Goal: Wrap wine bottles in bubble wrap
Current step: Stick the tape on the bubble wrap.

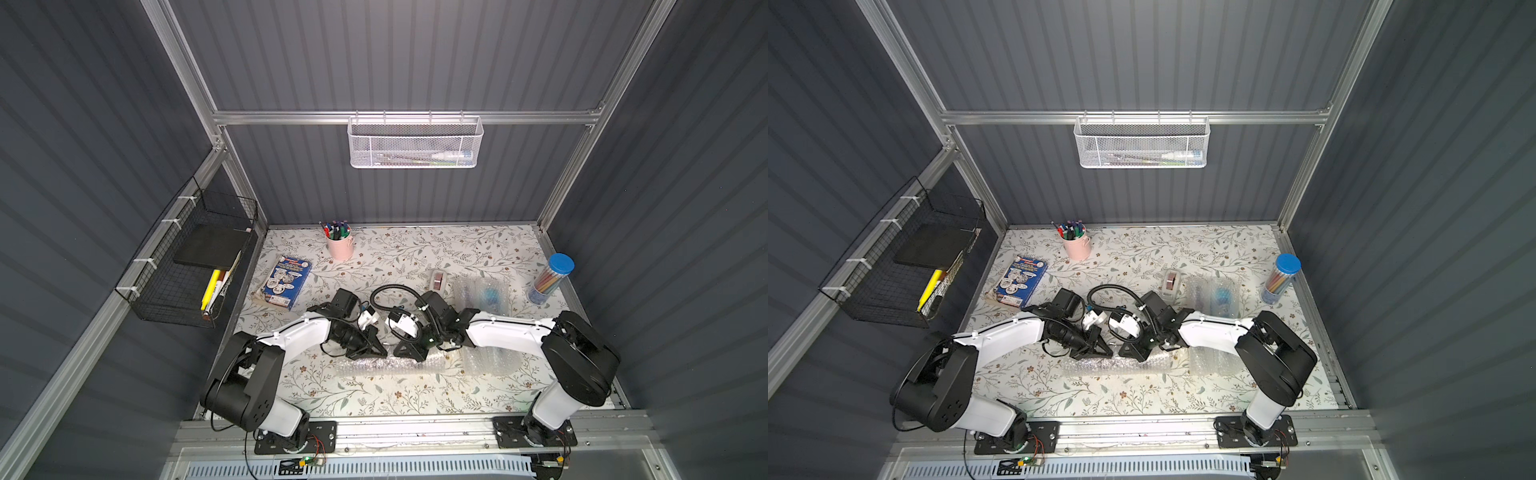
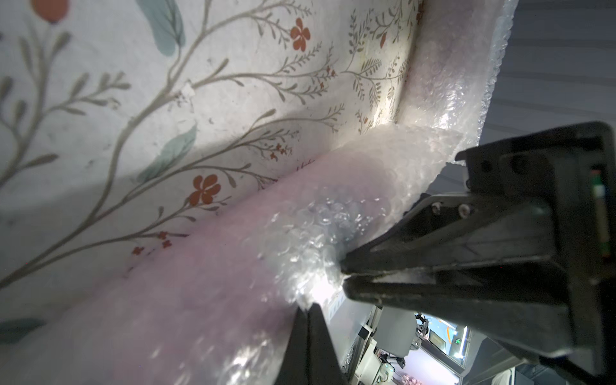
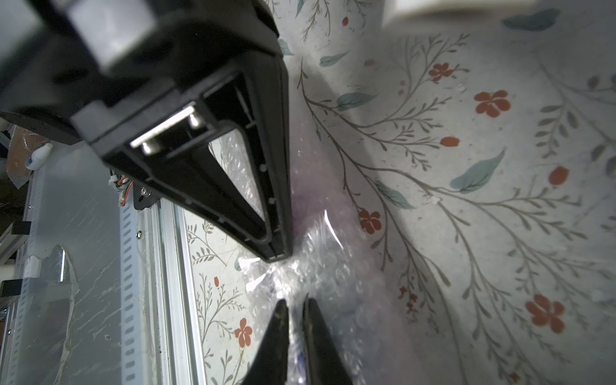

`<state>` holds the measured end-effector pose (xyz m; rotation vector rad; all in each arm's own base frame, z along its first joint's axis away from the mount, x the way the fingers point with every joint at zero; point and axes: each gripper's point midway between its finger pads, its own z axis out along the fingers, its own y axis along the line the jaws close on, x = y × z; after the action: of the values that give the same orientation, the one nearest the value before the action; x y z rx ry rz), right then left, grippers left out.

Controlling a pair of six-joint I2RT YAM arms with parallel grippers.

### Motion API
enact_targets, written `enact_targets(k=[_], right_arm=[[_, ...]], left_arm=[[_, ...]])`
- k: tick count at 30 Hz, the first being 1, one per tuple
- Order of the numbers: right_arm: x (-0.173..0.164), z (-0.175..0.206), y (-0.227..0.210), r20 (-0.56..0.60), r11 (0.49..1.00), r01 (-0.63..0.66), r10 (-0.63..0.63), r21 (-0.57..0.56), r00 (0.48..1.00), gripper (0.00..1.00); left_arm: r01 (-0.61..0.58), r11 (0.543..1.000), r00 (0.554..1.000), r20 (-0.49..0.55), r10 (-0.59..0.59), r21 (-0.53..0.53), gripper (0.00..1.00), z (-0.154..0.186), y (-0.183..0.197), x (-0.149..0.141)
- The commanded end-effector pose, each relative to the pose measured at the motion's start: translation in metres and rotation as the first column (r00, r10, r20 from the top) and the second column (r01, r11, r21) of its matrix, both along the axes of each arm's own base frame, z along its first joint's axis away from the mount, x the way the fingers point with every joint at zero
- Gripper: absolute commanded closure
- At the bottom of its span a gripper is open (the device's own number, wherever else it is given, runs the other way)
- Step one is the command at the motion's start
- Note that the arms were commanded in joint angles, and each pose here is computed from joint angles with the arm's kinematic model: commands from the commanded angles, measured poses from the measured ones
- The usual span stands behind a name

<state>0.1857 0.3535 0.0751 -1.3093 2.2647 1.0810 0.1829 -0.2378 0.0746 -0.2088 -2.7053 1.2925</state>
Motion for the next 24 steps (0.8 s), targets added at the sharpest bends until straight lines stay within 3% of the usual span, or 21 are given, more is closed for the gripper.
enact_targets(k=[1, 13, 18, 24], right_arm=[[-0.005, 0.0, -0.001, -0.01, 1.0, -0.011, 0.011, -0.005, 1.0, 0.85], [0.013, 0.041, 0.01, 0.023, 0.995, 0.04, -0.043, 0.086, 0.999, 0.82], [0.013, 0.044, 0.023, -0.059, 0.989, 0.048, -0.04, 0.143, 0.997, 0.84], [0.01, 0.016, 0.029, -0.199, 0.991, 0.085, -0.062, 0.107, 0.978, 0.92]], left_arm=[[0.005, 1.0, 1.0, -0.014, -0.005, 0.016, 1.0, -0.009, 0.003, -0.004], [0.018, 0.999, 0.999, -0.031, -0.016, 0.041, 1.0, -0.02, 0.009, -0.013], [0.02, 0.999, 0.999, -0.026, -0.019, 0.04, 1.0, -0.02, 0.009, -0.013], [0.02, 0.999, 1.0, -0.025, -0.019, 0.041, 1.0, -0.019, 0.01, -0.016]])
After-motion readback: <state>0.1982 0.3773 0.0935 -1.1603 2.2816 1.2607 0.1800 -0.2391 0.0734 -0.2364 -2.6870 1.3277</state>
